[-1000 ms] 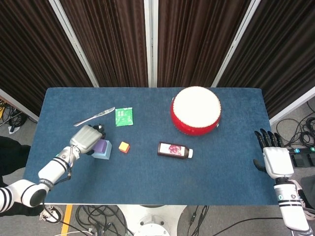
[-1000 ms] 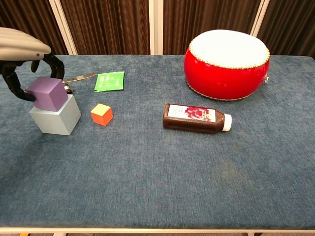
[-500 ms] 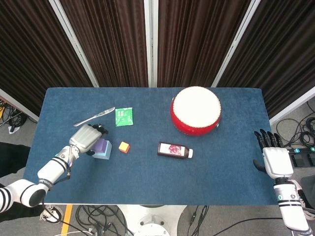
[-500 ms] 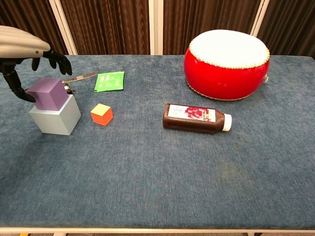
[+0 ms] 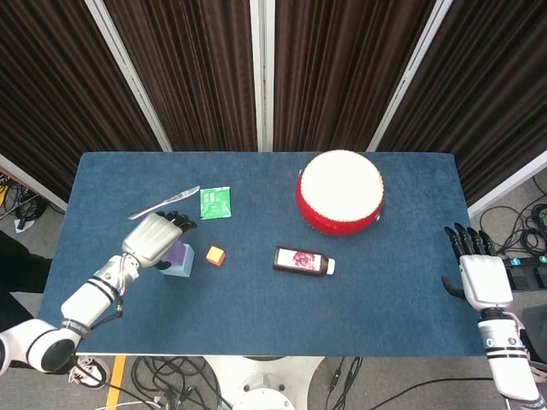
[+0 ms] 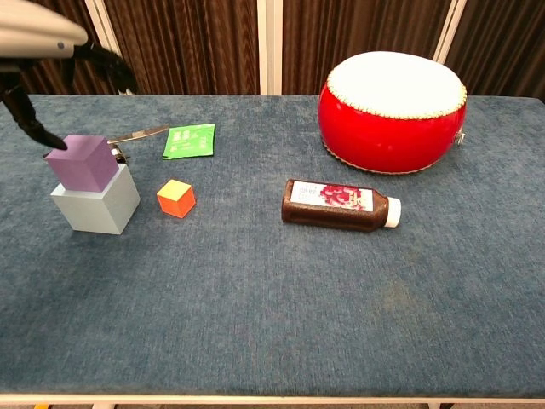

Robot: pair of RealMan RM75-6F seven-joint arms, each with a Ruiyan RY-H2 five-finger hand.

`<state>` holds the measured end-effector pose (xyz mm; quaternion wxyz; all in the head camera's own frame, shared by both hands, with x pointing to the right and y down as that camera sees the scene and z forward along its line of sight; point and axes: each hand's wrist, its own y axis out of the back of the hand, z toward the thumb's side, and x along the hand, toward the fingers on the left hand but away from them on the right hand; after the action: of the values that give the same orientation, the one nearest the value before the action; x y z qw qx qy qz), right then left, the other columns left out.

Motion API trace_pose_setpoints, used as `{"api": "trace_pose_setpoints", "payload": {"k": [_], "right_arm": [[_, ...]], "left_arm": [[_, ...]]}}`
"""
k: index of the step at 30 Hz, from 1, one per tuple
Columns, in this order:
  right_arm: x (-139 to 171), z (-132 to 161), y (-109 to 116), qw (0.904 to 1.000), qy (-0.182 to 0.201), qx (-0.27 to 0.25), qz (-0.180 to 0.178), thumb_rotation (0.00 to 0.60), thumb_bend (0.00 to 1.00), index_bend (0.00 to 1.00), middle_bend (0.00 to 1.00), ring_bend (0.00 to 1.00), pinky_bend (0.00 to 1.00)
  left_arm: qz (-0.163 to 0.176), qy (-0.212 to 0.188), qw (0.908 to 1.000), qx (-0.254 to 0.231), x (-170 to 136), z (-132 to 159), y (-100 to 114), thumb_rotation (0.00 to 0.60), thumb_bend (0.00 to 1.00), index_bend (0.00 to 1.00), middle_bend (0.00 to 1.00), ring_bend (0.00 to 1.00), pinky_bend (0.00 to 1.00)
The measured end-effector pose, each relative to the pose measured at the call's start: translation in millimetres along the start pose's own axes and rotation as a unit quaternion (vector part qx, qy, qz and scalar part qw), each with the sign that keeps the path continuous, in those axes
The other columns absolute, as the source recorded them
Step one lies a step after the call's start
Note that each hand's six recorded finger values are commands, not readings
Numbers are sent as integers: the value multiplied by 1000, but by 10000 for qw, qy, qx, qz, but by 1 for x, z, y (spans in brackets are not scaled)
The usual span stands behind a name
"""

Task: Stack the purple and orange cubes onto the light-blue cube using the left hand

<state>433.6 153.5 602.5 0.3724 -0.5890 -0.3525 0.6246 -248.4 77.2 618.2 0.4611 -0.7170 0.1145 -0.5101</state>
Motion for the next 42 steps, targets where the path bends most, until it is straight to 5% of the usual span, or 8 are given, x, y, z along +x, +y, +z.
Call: {"api": "trace_pose_setpoints", "payload": {"k": [7, 16, 30, 42], "right_arm": [[-3, -5, 4, 10000, -34, -53, -37, 600, 197, 0, 15, 0, 7], [0, -13, 9, 9998, -76, -153, -114, 600, 197, 0, 16, 0, 7], [-4, -23, 0, 9996, -162, -210, 30, 600, 198, 0, 16, 0, 0], [-5, -20, 1, 9997, -176, -176, 37, 600, 198, 0, 16, 0, 0]], "left_arm": [[23, -285, 9992, 284, 5, 38, 4, 600, 164, 289, 338, 245, 386], [-214, -645, 9960, 576, 36, 82, -35, 600, 165, 312, 349, 244, 386], [-319, -514, 9885, 1385, 73, 74, -69, 600, 169, 351, 365, 245, 389], [-396, -490, 9893, 1318, 85, 64, -83, 600, 172, 370, 388, 256, 404]]}}
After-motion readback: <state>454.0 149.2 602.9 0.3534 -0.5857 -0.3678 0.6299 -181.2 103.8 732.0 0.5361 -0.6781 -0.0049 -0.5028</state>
